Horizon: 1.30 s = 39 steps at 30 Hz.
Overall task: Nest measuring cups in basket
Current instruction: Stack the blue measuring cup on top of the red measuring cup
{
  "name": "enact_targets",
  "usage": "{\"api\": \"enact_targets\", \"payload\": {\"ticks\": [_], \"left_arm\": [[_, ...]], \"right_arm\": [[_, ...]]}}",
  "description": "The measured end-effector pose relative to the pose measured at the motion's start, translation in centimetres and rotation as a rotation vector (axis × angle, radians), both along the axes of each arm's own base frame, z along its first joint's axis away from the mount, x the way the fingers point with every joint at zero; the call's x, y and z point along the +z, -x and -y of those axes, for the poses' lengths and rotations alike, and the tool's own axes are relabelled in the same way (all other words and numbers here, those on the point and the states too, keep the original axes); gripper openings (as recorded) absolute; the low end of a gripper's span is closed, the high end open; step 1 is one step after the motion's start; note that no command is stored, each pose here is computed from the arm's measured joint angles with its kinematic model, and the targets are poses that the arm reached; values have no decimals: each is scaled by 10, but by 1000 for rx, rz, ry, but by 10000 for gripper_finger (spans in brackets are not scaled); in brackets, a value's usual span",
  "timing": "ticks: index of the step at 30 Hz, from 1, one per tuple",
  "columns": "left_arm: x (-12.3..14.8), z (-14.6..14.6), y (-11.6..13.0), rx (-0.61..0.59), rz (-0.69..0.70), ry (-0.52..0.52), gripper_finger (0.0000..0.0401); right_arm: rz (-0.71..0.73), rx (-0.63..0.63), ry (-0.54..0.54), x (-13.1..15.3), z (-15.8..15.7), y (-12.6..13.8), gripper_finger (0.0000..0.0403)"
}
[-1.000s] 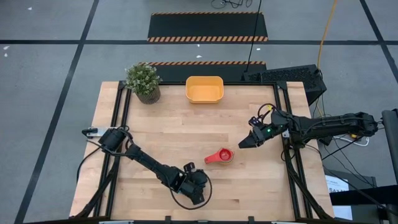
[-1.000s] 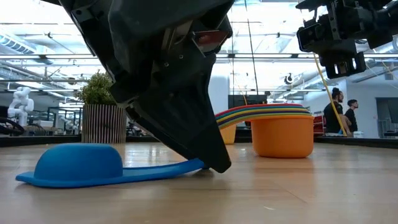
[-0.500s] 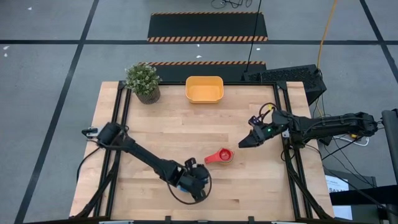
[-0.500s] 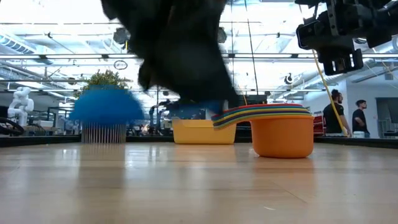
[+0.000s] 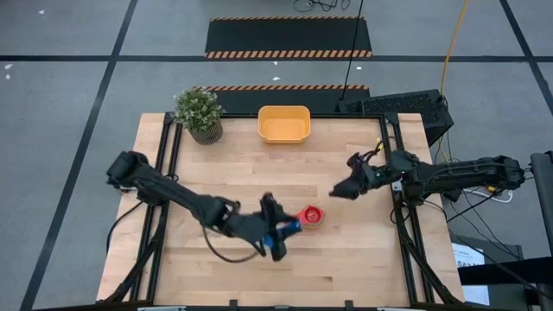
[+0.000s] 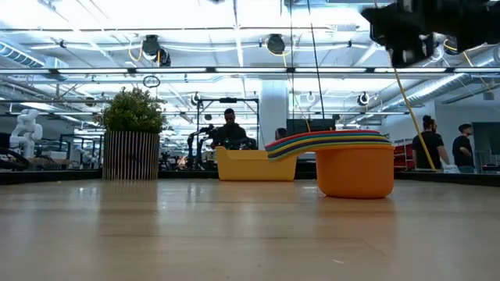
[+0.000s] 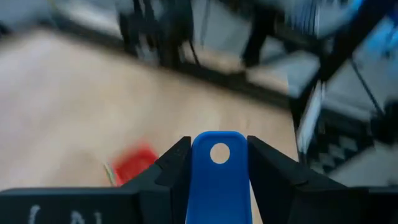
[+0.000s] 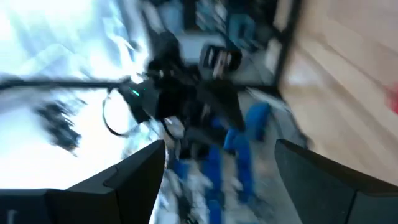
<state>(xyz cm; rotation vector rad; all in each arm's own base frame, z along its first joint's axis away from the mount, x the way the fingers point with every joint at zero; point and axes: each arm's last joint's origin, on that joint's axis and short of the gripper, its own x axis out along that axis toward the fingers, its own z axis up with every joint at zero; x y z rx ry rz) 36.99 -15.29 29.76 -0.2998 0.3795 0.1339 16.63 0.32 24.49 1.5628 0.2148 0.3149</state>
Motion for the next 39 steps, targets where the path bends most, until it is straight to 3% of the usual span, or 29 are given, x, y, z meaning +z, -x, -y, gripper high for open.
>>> {"api": "enact_targets", "payload": {"ticks": [5,9,15,21,28,33,39], "left_arm": [[57,-30,8,100,273,-126,137],[97,-56,14,196,509,-239,141],[135,-91,24,326,806,-351,136],[155,-120,35,394,1067,-353,142],[167,-143,48,394,1292,-373,144],[171,-155,54,346,1398,-370,144],[173,-163,58,221,1503,-272,144]], "right_arm": [[190,-222,-113,20,7,2,297],[301,-312,-219,30,10,5,297],[493,-477,-320,57,13,12,297],[546,-502,-252,102,14,5,297],[604,-509,-212,152,14,-23,297],[582,-436,-230,165,14,-58,296],[589,-316,-315,163,13,-103,296]]}}
